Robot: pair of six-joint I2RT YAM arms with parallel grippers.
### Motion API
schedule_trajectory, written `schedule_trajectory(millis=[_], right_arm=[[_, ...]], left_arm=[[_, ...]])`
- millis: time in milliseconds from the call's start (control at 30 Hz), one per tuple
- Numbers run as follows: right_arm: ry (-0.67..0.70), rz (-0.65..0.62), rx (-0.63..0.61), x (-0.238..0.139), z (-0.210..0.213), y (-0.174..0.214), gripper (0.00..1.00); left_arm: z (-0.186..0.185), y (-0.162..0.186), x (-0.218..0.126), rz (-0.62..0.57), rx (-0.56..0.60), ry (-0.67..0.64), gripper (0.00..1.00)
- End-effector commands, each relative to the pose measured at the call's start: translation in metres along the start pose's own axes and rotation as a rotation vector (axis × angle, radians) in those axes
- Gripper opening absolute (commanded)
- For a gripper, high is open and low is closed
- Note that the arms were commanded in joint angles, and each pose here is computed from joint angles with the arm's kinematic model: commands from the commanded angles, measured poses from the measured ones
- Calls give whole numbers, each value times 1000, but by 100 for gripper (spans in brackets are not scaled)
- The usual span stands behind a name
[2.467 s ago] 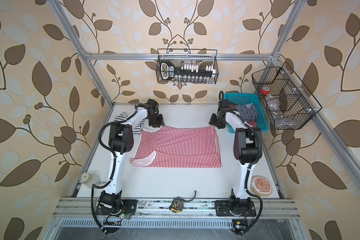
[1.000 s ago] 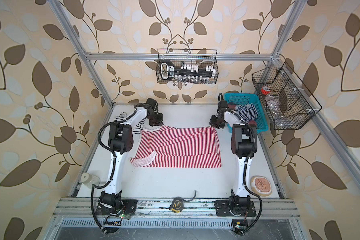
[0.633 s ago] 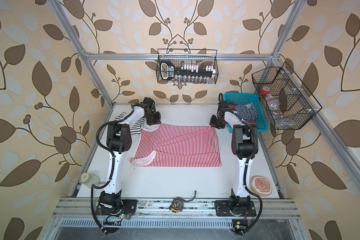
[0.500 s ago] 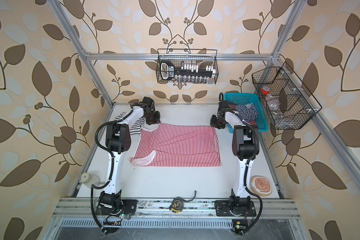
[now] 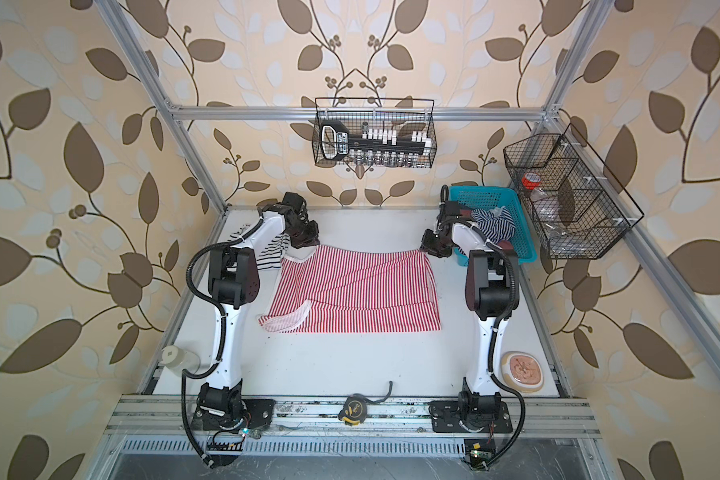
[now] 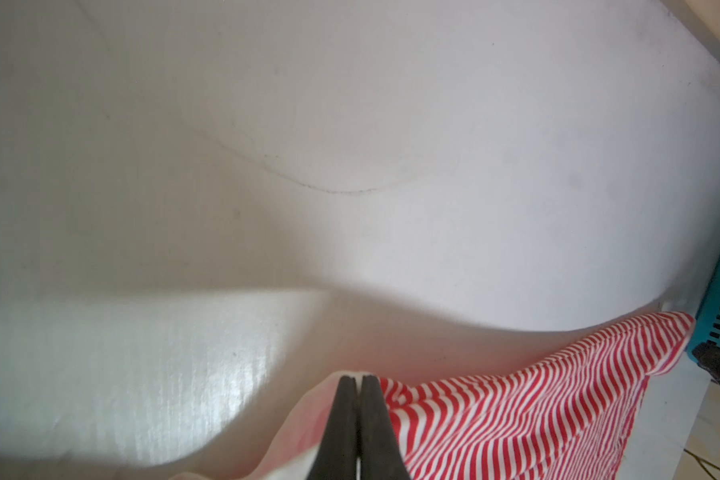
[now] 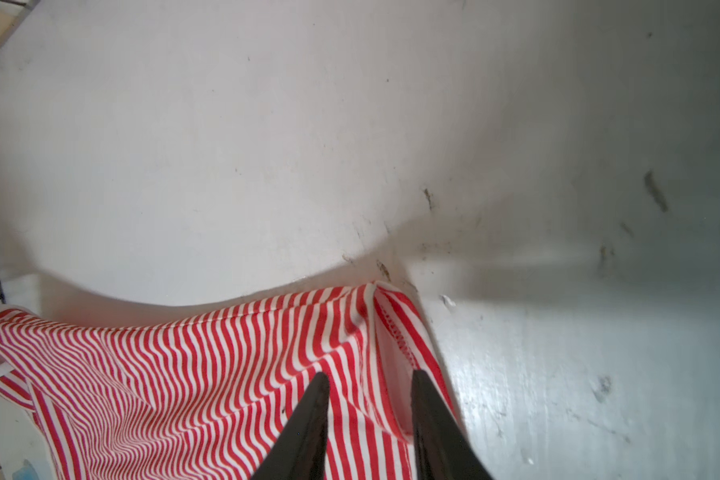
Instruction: Fold and stack the tank tops
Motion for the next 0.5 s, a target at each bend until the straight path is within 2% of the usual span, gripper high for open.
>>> schedule_trajectory(millis=[0, 167, 467], right_arm=[[-18, 11, 3, 10, 2, -6, 34], [-31, 12, 12, 17, 3, -13, 27], [-39, 1, 5, 13, 5, -16, 0]], left_arm=[[-7, -11, -25, -61, 0, 22, 0], [-7, -12, -24, -60, 1, 22, 0], [-7, -12, -28, -59, 5, 18, 0]])
Point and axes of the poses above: each gripper's point midway between its finger pads, its own x axis out along the fingers, its own z axis along the line the jaws close on, y = z × x, the point moved 7 cm from there along -x, back along the fingers, and after that the axes turned 13 degrees about x, right-handed, at the moved point
